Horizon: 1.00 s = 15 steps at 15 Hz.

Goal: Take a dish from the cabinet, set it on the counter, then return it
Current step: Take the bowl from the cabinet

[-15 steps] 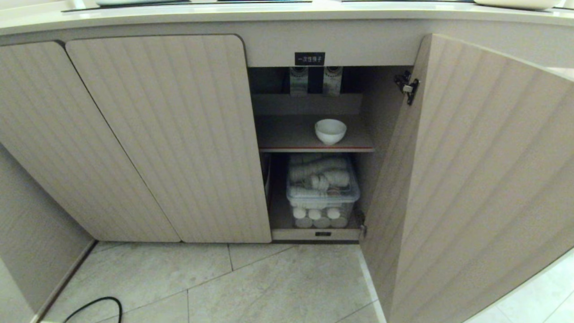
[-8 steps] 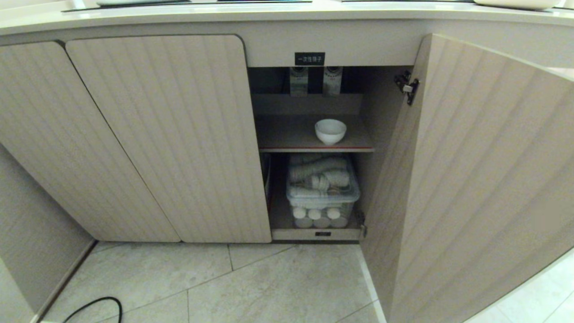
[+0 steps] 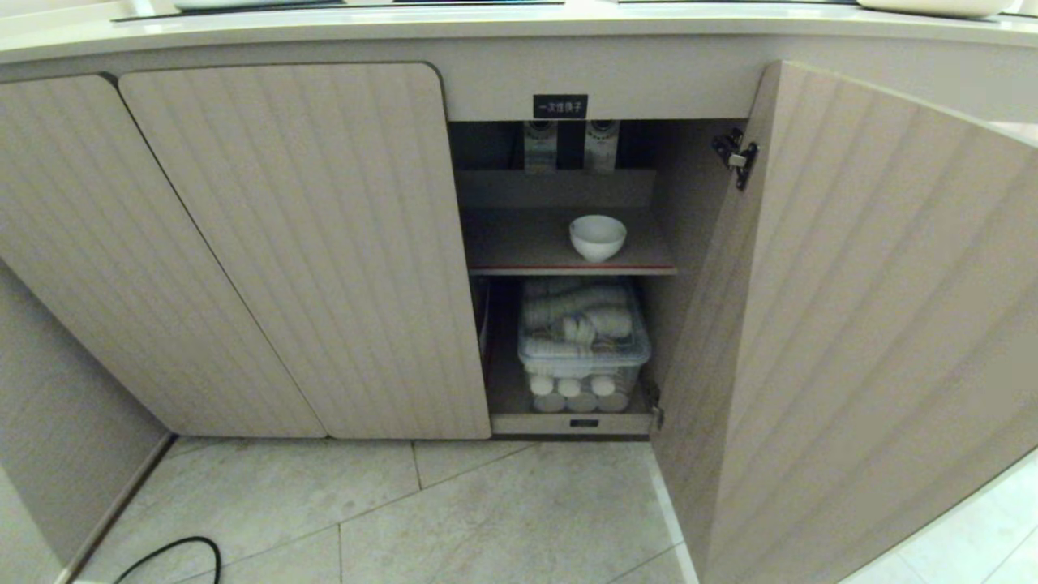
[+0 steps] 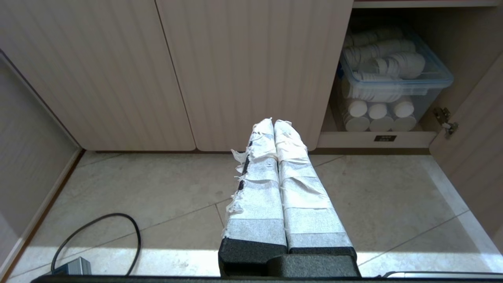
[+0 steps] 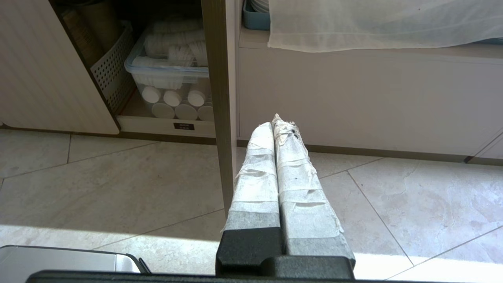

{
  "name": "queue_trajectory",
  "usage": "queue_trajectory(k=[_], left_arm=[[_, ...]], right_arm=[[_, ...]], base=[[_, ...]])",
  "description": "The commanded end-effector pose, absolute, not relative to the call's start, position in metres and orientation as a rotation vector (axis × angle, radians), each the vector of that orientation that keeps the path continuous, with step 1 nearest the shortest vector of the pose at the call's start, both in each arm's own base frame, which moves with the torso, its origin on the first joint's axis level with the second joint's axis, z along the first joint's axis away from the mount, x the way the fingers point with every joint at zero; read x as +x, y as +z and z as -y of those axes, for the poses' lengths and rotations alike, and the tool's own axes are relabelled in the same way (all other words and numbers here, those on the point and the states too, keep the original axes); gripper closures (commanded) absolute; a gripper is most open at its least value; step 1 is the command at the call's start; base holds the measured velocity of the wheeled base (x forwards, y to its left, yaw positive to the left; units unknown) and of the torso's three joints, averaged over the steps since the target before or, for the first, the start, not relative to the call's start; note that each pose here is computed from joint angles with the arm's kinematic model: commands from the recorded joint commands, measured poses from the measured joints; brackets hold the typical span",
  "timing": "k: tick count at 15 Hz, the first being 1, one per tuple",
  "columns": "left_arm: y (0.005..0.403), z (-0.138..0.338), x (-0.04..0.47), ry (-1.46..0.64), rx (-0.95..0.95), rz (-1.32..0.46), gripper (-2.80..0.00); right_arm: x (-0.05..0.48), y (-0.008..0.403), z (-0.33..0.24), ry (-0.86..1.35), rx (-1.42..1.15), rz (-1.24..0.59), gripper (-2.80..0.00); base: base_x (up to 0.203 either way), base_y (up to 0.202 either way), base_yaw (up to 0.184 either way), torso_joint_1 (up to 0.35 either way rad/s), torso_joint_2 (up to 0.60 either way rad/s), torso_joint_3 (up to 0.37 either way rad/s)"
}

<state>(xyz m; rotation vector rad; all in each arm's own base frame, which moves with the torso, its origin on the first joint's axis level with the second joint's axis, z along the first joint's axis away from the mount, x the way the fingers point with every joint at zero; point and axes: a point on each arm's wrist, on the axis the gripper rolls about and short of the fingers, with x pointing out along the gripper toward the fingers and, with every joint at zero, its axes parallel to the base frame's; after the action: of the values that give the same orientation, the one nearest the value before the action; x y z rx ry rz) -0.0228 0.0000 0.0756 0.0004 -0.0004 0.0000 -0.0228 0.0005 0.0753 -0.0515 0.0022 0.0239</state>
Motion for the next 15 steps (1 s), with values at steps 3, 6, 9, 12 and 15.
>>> queue_trajectory(k=[3,6,9,12,15], left_arm=[[0.0757,0.0,-0.0229,0.0,0.0,0.001,0.0],[0.0756,0.0,-0.0228,0.0,0.0,0.001,0.0],[0.0759,0.0,-0.0229,0.0,0.0,0.001,0.0],[0.0759,0.0,-0.0229,0.0,0.0,0.002,0.0],[0.0755,0.0,-0.0228,0.0,0.002,0.0,0.0]], right_arm=[[-0.0229,0.0756,-0.0006,0.025,-0.052,-0.001,0.0],[-0.0228,0.0752,-0.0006,0.025,-0.052,-0.002,0.0],[-0.0228,0.0752,-0.0006,0.025,-0.052,-0.002,0.0],[-0.0228,0.0752,-0.0006,0.025,-0.052,-0.002,0.0],[-0.0228,0.0752,-0.0006,0.025,-0.052,-0.002,0.0]], base=[[0.0,0.0,0.0,0.0,0.0,0.0],[0.0,0.0,0.0,0.0,0.0,0.0],[0.0,0.0,0.0,0.0,0.0,0.0],[0.0,0.0,0.0,0.0,0.0,0.0],[0.0,0.0,0.0,0.0,0.0,0.0]])
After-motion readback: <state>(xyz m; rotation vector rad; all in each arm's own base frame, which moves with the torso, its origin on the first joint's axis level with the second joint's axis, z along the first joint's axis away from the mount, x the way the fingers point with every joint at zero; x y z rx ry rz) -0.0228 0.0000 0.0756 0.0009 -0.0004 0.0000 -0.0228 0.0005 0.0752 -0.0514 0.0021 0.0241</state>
